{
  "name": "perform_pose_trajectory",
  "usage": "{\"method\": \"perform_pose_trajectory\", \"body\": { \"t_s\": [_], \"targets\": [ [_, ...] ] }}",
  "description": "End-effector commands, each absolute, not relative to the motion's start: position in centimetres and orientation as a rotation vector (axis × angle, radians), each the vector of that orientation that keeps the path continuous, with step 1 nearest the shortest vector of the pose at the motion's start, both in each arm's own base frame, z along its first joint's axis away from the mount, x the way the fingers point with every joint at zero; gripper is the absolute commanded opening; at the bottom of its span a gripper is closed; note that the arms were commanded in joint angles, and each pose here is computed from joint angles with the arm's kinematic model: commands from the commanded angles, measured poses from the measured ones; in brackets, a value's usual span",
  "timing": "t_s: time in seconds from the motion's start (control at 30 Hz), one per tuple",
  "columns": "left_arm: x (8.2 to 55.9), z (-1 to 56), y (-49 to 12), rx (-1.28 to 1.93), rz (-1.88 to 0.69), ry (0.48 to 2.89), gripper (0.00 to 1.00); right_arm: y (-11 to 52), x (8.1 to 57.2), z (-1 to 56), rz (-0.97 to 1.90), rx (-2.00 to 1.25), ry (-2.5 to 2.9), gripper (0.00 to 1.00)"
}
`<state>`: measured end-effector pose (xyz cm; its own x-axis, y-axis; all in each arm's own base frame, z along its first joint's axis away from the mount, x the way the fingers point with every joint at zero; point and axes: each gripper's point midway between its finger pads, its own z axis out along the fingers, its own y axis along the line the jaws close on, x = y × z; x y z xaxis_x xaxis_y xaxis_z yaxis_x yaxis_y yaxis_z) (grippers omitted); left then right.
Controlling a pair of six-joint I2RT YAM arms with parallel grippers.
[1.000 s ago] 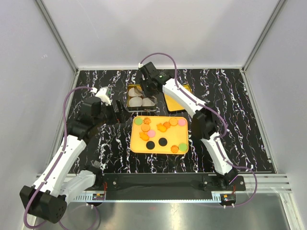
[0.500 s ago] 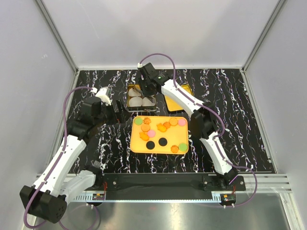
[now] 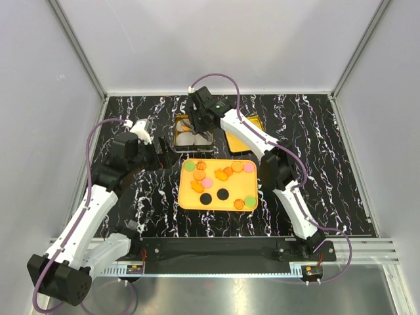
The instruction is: Pack the cookies
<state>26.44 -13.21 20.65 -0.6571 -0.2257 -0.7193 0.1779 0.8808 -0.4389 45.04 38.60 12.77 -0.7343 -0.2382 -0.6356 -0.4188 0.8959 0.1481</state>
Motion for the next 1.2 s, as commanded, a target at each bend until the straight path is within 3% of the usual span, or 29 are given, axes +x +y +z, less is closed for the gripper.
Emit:
{"method": "perform_pose_trajectory", "body": {
  "t_s": [0.0,0.63,0.83,1.17],
  "targets": [
    [26.9,21.5,-13.1,-0.042,-0.620,2.155,0.99,39.5,45.3,14.3,0.401,-0.460,2.369,0.56],
    [26.9,21.7,-13.0,-0.048,-0.621,2.144,0.99,35.9,42.9,25.2,0.390,-0.404,2.218,0.53],
    [26.8,21.9,-13.2,-0.043,-0.632,2.139,0.99,32.7,38.6,25.6,0.413,-0.379,2.253,0.52],
    [26.9,21.7,-13.4,-0.038,-0.652,2.148,0.99,26.5,27.2,21.6,0.391,-0.460,2.425,0.52]
  ]
}}
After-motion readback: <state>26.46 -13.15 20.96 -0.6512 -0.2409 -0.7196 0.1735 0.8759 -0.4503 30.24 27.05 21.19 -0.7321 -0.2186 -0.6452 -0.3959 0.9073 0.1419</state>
